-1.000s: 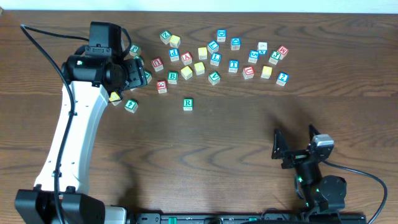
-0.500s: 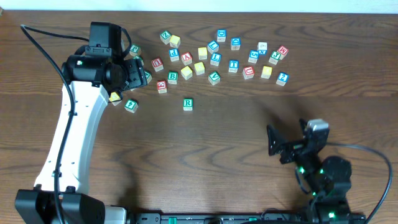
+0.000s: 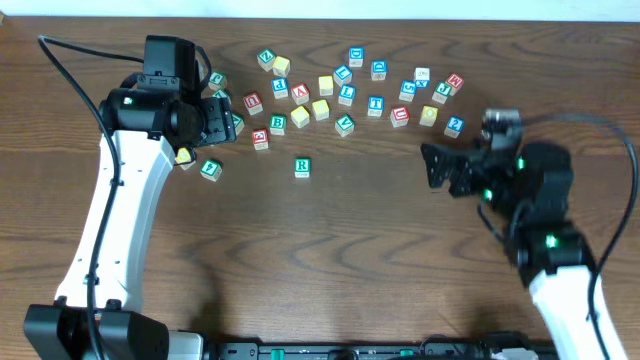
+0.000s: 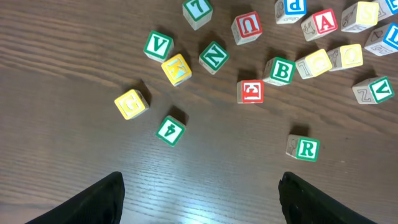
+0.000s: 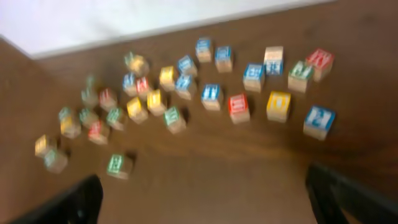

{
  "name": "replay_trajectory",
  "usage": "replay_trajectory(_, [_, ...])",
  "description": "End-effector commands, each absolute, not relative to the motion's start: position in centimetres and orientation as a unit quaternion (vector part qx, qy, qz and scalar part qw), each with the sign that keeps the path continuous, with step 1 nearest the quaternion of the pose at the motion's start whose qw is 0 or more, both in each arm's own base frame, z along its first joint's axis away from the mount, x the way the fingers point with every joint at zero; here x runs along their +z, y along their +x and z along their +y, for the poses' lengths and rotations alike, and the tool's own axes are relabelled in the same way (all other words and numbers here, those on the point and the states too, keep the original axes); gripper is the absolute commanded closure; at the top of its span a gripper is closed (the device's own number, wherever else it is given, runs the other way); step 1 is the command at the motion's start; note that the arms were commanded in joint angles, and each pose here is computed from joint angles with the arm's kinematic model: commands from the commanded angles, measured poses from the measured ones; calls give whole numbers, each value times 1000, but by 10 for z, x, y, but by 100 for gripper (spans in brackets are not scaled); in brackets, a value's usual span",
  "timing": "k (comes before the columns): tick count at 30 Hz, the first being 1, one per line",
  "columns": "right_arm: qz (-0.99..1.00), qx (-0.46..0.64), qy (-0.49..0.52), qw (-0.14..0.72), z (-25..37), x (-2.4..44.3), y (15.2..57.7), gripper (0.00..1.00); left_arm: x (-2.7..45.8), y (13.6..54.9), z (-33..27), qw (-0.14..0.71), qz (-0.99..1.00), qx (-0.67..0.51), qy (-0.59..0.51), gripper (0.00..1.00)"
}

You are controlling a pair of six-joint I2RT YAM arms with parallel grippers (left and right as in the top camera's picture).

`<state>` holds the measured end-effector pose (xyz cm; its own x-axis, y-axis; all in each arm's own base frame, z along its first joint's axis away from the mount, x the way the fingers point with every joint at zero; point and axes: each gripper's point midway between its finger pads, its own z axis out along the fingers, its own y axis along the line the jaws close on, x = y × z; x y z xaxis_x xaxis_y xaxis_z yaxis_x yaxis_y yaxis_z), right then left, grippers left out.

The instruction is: Spell out ROBOT

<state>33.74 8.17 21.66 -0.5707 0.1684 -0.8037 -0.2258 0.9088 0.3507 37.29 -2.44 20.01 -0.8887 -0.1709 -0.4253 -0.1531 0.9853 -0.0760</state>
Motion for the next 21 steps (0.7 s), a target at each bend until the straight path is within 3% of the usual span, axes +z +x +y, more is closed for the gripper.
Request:
replay_trajectory(1, [868,216,-29,447,85,242,359,1,220,376,-22,247,966,-16,-71,22])
replay_trajectory(13, [919,190,-56,341,88,280,394,1,252,379,-22,296,954,-18,-53,21])
replay_trajectory(21, [912,175,-57,366,83,299,411,1,270,378,-22,310,949,-20,-53,21])
